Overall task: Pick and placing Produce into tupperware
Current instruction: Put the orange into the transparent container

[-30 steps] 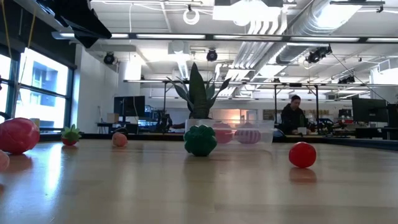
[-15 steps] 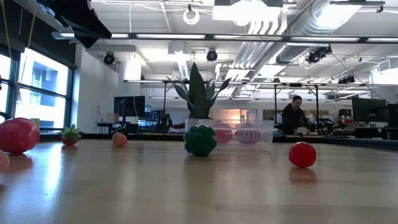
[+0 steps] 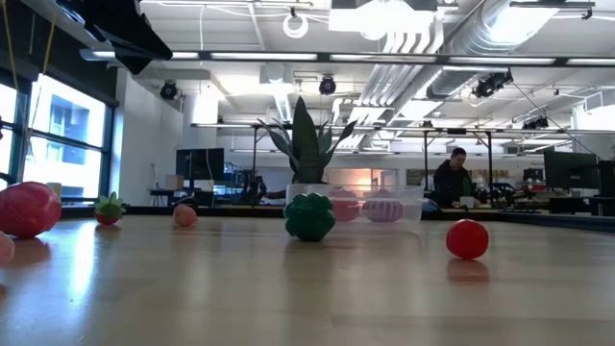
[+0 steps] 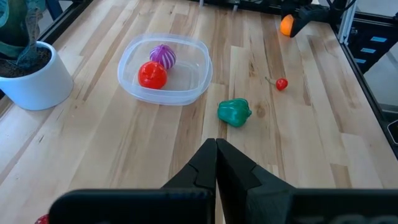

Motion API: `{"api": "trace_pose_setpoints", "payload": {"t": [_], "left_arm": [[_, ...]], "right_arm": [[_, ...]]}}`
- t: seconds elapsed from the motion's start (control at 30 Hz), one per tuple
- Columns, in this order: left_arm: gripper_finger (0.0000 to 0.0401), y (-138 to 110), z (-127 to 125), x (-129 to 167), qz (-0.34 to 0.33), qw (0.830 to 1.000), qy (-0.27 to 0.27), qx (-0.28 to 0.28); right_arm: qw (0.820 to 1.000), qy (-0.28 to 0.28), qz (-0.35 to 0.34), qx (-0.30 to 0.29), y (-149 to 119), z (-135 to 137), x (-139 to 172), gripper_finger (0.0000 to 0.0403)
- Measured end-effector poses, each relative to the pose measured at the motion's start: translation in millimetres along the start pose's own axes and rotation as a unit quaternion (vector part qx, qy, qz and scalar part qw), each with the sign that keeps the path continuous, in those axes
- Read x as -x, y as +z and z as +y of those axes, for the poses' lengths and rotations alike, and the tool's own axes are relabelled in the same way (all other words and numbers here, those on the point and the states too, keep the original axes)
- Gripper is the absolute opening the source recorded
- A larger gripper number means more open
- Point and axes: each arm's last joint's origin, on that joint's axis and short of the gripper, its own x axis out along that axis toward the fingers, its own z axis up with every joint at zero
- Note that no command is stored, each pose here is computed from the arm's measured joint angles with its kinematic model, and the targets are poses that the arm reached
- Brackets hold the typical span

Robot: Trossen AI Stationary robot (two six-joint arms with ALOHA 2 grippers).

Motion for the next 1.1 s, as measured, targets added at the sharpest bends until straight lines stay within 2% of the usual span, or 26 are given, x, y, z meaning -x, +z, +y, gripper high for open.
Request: {"api": "trace_pose_setpoints", "payload": {"t": [0.37,0.47,0.63,0.83,0.97,1.1], "left_arm": [[0.0001,0,0,0,0.000,1.000,0.000,0.000],[0.0001,0,0,0,0.000,1.000,0.000,0.000],[0.0001,0,0,0,0.000,1.000,0.000,0.000],[0.0001,0,0,0,0.000,1.000,0.000,0.000],[0.0001,0,0,0,0.000,1.000,0.000,0.000],[0.0001,0,0,0,0.000,1.000,0.000,0.000]], "right_arm": [[1.000,0.011,-0.012,0.010,-2,3,3,0.0239],[0.999,0.038,-0.024,0.020,-4,12,14,0.0239],[0.992,0.081,-0.081,0.050,2,30,46,0.0239],[0.967,0.116,-0.192,0.123,26,58,108,0.0239],[0.944,0.108,-0.262,0.171,54,78,151,0.0239],[0.917,0.106,-0.314,0.221,93,98,188,0.0239]]}}
